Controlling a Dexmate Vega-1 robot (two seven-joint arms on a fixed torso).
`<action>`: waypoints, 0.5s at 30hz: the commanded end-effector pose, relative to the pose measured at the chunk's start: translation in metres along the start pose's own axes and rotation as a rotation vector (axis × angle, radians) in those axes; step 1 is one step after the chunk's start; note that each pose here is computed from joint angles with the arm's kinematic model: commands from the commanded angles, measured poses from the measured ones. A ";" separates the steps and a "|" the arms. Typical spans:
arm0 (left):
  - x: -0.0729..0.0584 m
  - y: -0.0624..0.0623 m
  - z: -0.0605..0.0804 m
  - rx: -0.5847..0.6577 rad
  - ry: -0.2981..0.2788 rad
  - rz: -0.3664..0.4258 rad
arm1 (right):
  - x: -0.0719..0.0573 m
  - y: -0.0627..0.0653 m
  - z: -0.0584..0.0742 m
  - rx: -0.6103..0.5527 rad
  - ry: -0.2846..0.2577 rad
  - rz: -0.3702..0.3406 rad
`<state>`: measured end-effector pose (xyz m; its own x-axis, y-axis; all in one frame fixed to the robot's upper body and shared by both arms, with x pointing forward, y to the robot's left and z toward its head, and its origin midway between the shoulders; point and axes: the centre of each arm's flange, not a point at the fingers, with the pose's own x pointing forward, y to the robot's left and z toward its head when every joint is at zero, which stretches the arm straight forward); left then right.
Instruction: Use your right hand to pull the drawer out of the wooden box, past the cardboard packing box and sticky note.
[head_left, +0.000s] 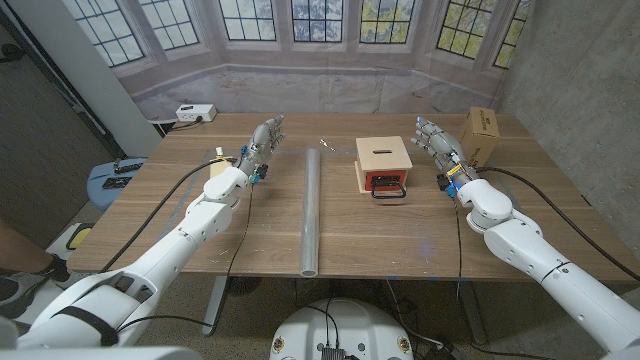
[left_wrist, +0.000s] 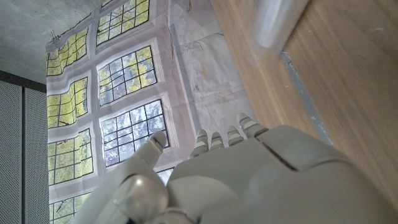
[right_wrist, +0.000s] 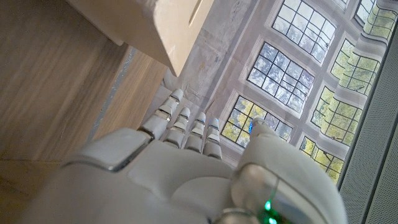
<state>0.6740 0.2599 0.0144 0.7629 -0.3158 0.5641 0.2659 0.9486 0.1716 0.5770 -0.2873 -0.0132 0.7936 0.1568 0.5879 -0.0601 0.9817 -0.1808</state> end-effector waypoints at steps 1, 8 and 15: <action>0.017 -0.002 0.005 0.013 -0.011 -0.060 | -0.025 0.010 0.020 -0.116 0.009 -0.041; 0.024 -0.006 0.006 0.015 -0.016 -0.093 | -0.040 0.017 0.032 -0.217 0.031 -0.062; 0.029 -0.010 0.006 0.025 -0.013 -0.122 | -0.048 0.026 0.041 -0.309 0.058 -0.076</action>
<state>0.6847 0.2491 0.0285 0.7326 -0.3872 0.5598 0.3157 0.9219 0.2245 0.5351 -0.2746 -0.0142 0.8100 0.1093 0.5761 0.0773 0.9540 -0.2897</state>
